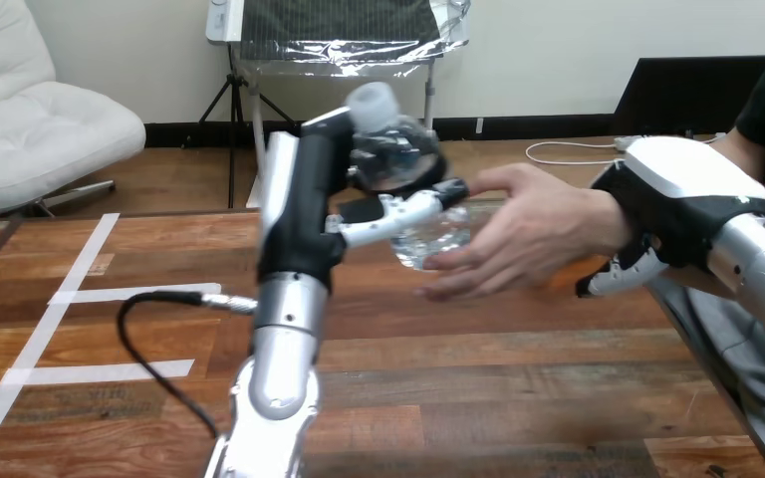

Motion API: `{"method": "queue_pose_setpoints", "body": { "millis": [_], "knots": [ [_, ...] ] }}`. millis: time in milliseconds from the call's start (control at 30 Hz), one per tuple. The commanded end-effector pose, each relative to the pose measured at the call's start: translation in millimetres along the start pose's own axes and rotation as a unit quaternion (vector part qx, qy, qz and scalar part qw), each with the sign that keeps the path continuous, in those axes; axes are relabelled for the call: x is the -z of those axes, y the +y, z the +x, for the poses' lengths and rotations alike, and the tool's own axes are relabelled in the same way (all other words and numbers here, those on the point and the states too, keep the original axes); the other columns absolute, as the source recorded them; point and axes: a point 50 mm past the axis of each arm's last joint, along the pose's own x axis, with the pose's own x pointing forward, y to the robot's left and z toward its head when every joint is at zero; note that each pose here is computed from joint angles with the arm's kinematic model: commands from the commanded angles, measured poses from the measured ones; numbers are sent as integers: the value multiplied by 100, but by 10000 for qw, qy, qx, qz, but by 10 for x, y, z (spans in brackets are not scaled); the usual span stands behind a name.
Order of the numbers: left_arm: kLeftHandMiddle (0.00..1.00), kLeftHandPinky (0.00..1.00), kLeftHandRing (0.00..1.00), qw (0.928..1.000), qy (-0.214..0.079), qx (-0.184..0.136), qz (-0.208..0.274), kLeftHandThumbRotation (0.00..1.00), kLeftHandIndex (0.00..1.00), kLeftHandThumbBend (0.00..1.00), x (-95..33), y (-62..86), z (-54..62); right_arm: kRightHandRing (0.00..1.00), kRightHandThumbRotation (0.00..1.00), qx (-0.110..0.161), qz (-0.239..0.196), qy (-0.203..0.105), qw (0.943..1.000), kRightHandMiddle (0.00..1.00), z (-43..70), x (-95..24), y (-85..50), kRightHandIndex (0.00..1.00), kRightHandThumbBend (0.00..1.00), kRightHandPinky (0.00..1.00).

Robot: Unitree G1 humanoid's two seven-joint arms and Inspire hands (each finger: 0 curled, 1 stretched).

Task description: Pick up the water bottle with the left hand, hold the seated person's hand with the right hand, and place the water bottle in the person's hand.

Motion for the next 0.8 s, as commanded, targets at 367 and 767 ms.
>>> {"method": "queue_pose_setpoints", "body": {
  "millis": [367, 767],
  "knots": [
    [44, 37, 40, 9978, -494, 343, -289, 0, 48, 60, -279, -296, 151, 27, 0, 857, -163, 33, 9962, 38, -169, 1, -445, 41, 74, 18],
    [43, 38, 39, 9967, -497, 536, -342, 0, 48, 62, -305, -479, 128, 27, 0, 955, -150, -185, 9951, 38, -207, -77, -473, 40, 76, 19]
  ]
}}
